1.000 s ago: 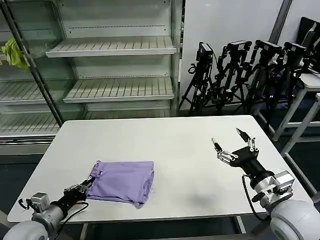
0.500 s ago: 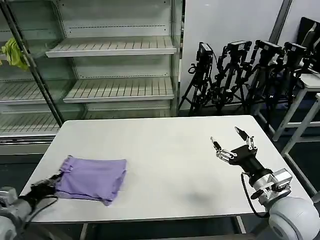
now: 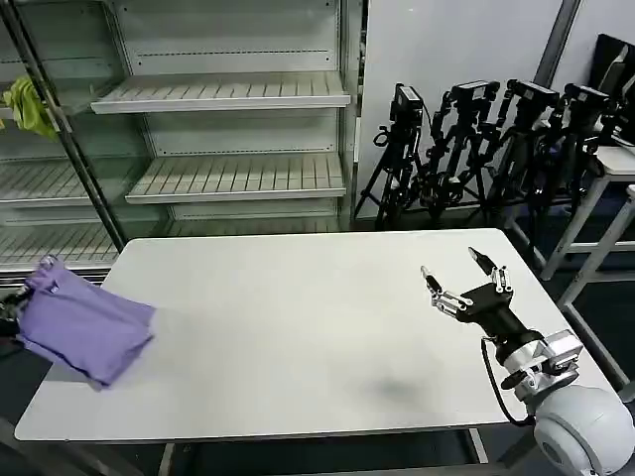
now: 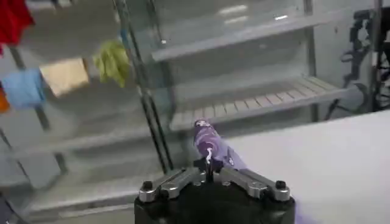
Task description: Fold and organize the clothes.
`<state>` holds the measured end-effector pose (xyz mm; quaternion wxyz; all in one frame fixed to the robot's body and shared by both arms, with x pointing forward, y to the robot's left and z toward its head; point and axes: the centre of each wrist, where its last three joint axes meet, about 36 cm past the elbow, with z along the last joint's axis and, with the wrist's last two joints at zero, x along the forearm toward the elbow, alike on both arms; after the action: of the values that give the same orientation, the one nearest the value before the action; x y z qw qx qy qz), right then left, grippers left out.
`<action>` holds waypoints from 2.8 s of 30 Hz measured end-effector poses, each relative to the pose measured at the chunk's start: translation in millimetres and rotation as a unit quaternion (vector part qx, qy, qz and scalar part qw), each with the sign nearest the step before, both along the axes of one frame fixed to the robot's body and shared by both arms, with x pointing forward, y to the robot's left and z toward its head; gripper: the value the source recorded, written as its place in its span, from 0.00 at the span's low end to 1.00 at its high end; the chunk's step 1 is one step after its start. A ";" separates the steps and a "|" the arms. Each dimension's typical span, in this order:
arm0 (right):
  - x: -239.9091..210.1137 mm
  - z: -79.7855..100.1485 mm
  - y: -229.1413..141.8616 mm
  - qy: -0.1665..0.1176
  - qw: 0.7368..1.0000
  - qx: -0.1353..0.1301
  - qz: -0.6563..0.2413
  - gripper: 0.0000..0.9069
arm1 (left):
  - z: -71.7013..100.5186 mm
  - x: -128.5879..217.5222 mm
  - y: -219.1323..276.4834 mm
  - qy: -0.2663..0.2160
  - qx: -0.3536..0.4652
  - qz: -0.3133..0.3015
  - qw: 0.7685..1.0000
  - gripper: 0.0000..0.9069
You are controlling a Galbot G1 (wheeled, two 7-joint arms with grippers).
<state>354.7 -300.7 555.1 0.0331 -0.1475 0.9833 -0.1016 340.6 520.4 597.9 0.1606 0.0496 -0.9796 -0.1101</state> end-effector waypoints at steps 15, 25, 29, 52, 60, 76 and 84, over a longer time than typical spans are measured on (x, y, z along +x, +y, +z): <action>-7.8 -3.0 -1.2 0.006 1.000 -0.002 -0.016 1.00 | -56.7 -7.3 -101.8 0.031 -0.068 -0.094 0.993 0.08; -14.5 -9.7 -2.1 0.016 1.000 -0.006 -0.026 1.00 | -113.0 -4.0 -181.5 0.066 -0.160 -0.160 0.972 0.08; -16.9 -11.7 -0.4 0.020 0.999 -0.008 -0.027 1.00 | -122.5 -0.3 -202.7 0.067 -0.186 -0.175 0.965 0.08; -22.7 -33.7 6.8 0.048 0.998 -0.022 -0.023 1.00 | -113.6 10.4 -274.2 0.015 -0.285 -0.247 0.926 1.00; -17.9 -39.5 12.9 0.056 0.998 -0.009 -0.020 1.00 | -94.9 7.8 -268.1 -0.018 -0.279 -0.254 0.926 1.00; 7.1 -61.3 72.4 0.151 0.985 0.057 0.061 1.00 | -70.5 -16.2 -208.4 -0.075 -0.181 -0.166 0.967 1.00; 2.1 -60.6 103.0 0.197 0.972 0.055 0.113 1.00 | -68.1 -33.8 -188.4 -0.082 -0.151 -0.120 0.978 1.00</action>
<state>356.8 -197.7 494.6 -0.1422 -0.2732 0.9513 -0.0117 306.7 332.0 529.8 0.0707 -0.0842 -0.9936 0.0254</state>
